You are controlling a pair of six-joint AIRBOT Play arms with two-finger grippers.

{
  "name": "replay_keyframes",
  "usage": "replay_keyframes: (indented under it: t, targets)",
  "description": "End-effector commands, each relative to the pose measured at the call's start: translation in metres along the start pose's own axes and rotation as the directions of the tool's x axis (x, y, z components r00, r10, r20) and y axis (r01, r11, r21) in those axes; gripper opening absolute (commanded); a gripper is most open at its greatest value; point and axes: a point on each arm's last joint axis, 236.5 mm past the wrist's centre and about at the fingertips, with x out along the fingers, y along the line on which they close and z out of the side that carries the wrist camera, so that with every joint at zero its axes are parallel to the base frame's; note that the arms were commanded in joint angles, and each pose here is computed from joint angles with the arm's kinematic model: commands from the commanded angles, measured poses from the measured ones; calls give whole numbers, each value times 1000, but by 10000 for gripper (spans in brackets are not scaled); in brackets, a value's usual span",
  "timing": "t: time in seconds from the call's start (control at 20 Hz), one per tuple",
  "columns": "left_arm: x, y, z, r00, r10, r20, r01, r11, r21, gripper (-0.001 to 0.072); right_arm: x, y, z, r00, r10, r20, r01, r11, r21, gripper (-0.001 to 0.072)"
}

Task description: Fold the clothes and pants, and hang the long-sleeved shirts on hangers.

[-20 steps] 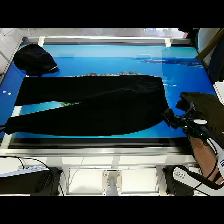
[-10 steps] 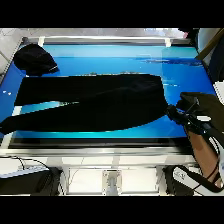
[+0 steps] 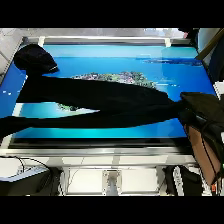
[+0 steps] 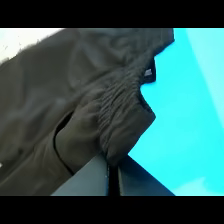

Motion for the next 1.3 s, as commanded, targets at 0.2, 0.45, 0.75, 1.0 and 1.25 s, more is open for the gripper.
replay_keyframes:
  t: [0.2,0.45,0.75,1.0,1.25]
  targets:
    - [32,-69,81,975,65,212,-85,993,87,2,24,-37,-12,985,-100,-139,115,988,100,21]
    - [80,-101,124,955,203,218,-239,959,155,2,96,-49,11,977,-73,-202,95,991,99,21]
    - [140,-137,160,937,265,230,-315,923,222,2,183,-12,51,965,-39,-258,34,999,-23,21]
    - [184,-129,161,928,314,202,-352,916,191,2,235,-38,47,955,-74,-288,95,994,61,21]
    - [209,-138,172,923,285,257,-336,924,182,3,250,-49,63,974,-96,-204,119,988,101,21]
